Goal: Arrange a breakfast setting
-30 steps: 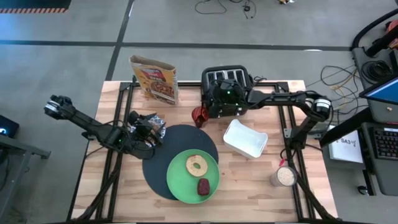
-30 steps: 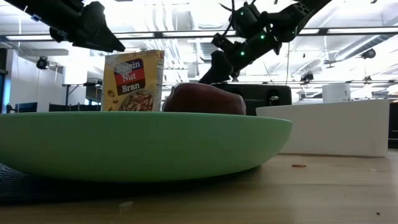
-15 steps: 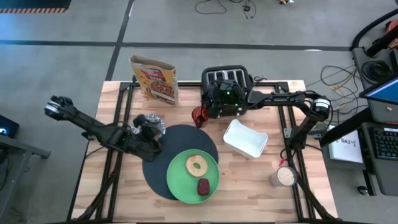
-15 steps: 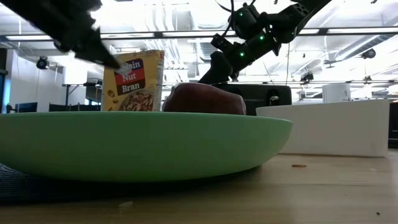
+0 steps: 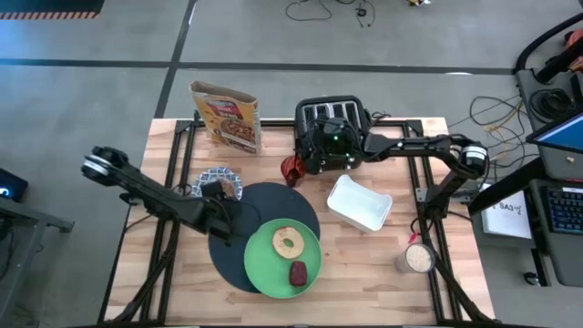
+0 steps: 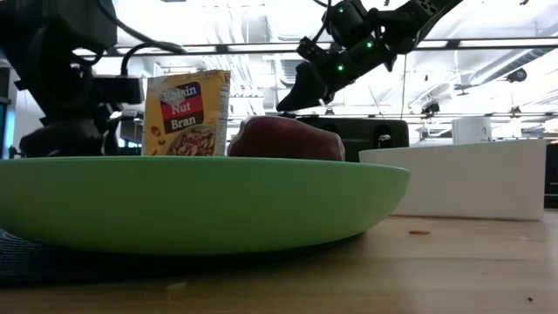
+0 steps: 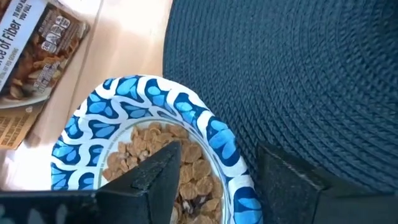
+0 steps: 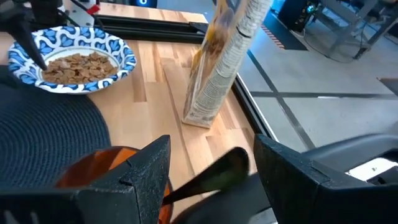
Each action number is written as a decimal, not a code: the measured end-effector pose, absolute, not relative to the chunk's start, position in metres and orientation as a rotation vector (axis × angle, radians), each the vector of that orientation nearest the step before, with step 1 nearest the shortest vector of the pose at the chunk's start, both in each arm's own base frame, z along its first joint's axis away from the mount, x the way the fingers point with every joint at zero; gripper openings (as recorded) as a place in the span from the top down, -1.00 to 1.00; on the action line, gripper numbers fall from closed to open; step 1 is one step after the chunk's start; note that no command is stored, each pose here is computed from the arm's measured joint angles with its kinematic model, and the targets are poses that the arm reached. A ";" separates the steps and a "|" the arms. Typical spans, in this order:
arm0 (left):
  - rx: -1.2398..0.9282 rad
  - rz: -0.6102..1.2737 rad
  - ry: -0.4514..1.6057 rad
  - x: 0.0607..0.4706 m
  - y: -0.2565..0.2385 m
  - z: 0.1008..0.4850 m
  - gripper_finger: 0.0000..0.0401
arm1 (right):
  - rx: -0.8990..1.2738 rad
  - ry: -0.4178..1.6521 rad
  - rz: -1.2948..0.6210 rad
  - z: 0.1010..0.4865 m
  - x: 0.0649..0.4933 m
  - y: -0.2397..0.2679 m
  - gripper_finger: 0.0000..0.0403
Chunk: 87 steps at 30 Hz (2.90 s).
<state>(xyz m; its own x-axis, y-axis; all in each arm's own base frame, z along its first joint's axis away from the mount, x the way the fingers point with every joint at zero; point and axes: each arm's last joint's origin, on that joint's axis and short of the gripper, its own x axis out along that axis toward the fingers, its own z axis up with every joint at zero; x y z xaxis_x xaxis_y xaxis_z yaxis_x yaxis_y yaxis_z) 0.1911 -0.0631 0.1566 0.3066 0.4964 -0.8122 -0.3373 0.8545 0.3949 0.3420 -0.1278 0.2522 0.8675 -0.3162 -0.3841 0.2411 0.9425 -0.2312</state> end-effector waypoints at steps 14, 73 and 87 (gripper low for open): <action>0.162 0.580 1.161 0.193 -0.064 0.148 0.52 | -0.203 0.405 -0.278 0.263 0.339 -0.120 -0.09; 0.303 0.525 0.666 0.191 -0.076 0.245 -0.09 | -0.139 0.544 -0.316 0.273 0.340 -0.129 -0.09; 0.346 0.524 0.538 0.191 -0.074 0.251 -0.09 | -0.156 0.554 -0.301 0.257 0.353 -0.134 -0.03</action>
